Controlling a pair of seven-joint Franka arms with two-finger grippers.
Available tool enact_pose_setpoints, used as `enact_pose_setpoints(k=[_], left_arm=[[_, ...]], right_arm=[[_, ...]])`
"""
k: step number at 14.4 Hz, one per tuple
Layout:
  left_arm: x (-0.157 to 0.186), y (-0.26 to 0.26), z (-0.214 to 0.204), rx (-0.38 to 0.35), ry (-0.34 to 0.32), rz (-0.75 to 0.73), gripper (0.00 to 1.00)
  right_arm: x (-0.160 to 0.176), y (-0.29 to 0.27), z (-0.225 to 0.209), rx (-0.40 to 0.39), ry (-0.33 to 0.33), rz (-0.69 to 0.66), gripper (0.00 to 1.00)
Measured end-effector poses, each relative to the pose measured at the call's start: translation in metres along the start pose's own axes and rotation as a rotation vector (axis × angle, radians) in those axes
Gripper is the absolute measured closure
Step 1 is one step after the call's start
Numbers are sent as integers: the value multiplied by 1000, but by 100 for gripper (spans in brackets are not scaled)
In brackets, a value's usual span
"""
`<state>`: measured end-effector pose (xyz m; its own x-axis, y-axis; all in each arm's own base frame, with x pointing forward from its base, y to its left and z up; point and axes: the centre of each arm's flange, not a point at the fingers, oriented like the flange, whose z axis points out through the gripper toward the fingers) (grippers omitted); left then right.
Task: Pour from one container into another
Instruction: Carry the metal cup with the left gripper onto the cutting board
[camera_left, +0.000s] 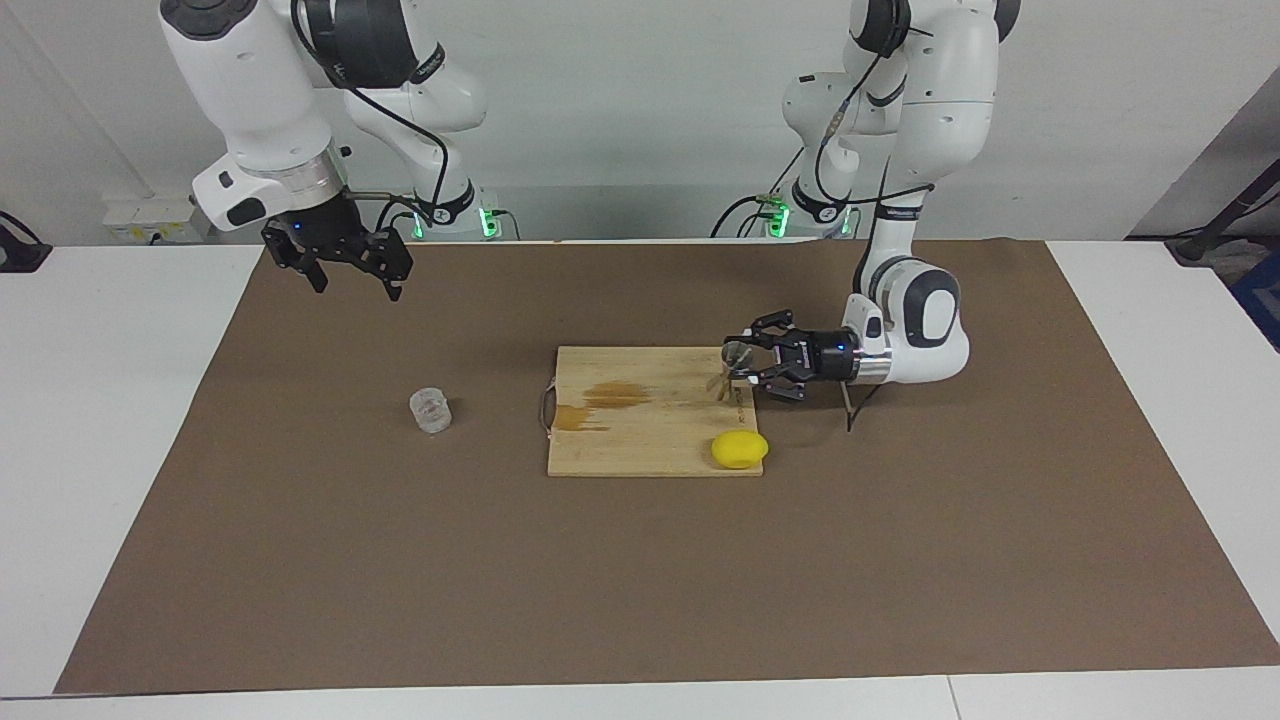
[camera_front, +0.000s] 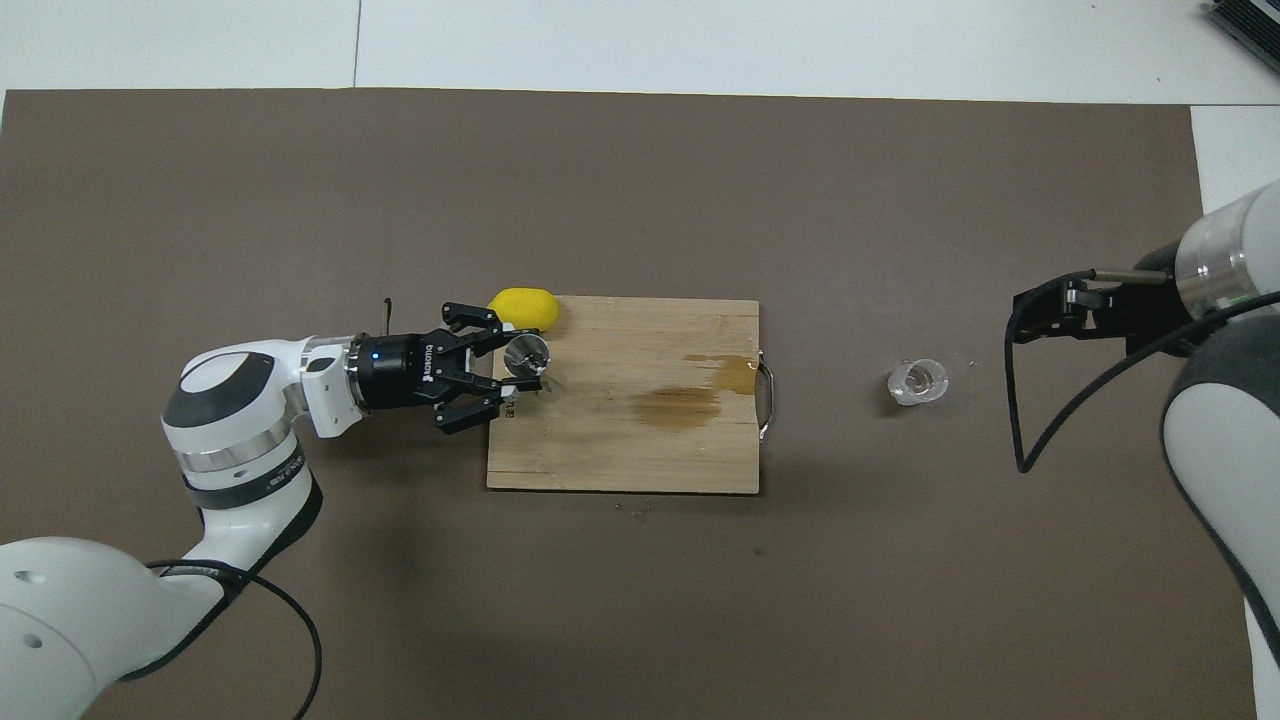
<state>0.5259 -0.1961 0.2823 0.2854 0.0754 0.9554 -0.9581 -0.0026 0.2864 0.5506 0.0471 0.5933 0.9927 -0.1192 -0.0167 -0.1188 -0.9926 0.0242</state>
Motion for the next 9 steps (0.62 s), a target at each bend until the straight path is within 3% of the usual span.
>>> enact_pose_setpoints(k=[5,9], left_arm=[[-16,24,92,82,12,-41,49],[-32,44,129,109,-14,63,49]], right_arm=[[2,1,1,4,18,1,1],[11,3,14,20,12,141,1]])
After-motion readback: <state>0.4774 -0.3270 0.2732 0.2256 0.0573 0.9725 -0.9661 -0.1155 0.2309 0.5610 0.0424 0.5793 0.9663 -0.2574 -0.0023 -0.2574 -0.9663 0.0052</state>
